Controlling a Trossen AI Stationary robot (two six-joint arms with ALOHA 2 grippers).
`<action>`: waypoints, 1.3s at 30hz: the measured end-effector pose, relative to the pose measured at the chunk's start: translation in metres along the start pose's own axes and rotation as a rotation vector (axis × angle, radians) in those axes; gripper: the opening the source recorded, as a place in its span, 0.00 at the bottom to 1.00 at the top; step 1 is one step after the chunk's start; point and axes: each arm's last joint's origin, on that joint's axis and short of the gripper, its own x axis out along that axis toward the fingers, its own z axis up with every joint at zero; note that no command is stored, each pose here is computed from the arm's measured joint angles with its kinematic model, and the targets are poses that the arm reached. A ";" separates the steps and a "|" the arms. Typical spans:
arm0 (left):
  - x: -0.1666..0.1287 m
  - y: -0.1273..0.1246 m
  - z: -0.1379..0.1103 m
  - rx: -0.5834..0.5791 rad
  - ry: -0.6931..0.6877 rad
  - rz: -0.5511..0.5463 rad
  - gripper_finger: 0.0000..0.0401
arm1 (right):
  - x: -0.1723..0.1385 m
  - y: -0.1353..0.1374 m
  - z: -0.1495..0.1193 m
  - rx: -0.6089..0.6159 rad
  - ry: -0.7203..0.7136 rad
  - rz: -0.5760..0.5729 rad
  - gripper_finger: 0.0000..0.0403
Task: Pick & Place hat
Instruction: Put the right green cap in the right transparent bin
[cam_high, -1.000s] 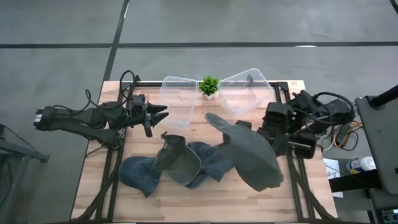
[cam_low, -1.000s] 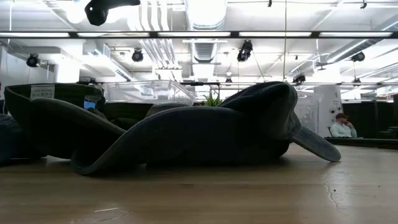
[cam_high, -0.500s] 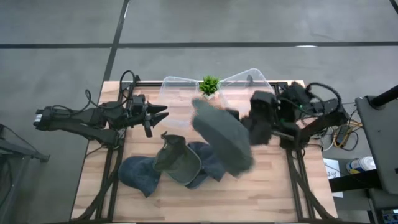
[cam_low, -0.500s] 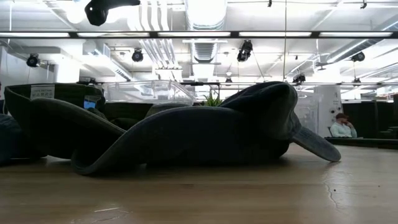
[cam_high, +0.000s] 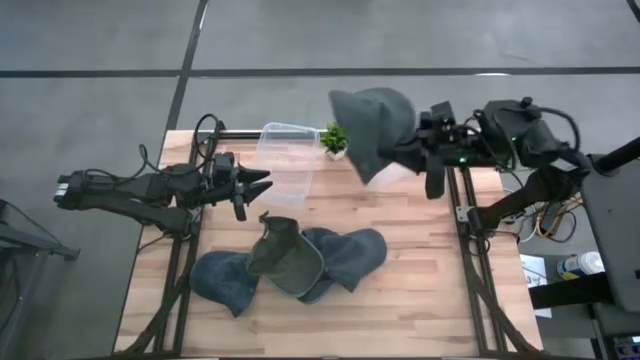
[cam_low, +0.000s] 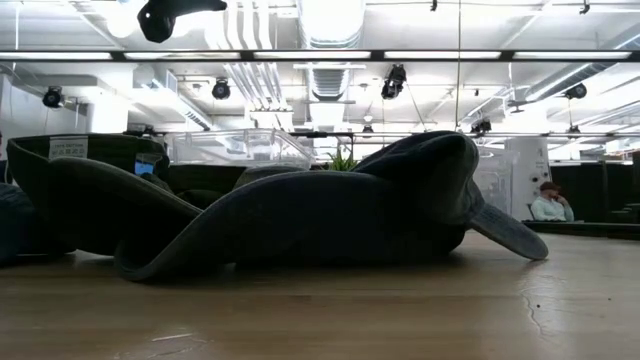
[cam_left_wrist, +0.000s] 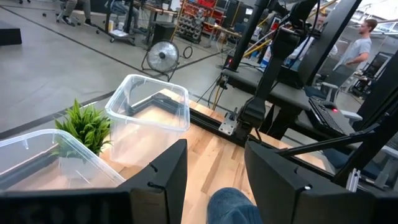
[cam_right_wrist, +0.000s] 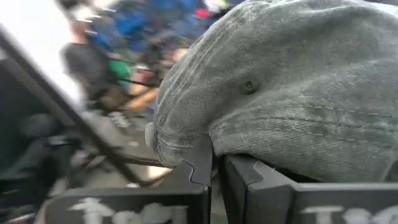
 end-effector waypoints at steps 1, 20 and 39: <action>0.000 0.000 0.000 0.000 0.000 0.000 0.38 | -0.004 -0.002 0.000 0.002 0.010 -0.040 0.02; 0.001 0.000 0.000 0.005 0.002 0.001 0.38 | -0.012 -0.069 -0.016 -0.078 0.289 -0.473 0.02; 0.001 0.000 0.000 0.004 0.002 0.001 0.38 | 0.026 -0.162 -0.062 0.040 0.519 -0.674 0.02</action>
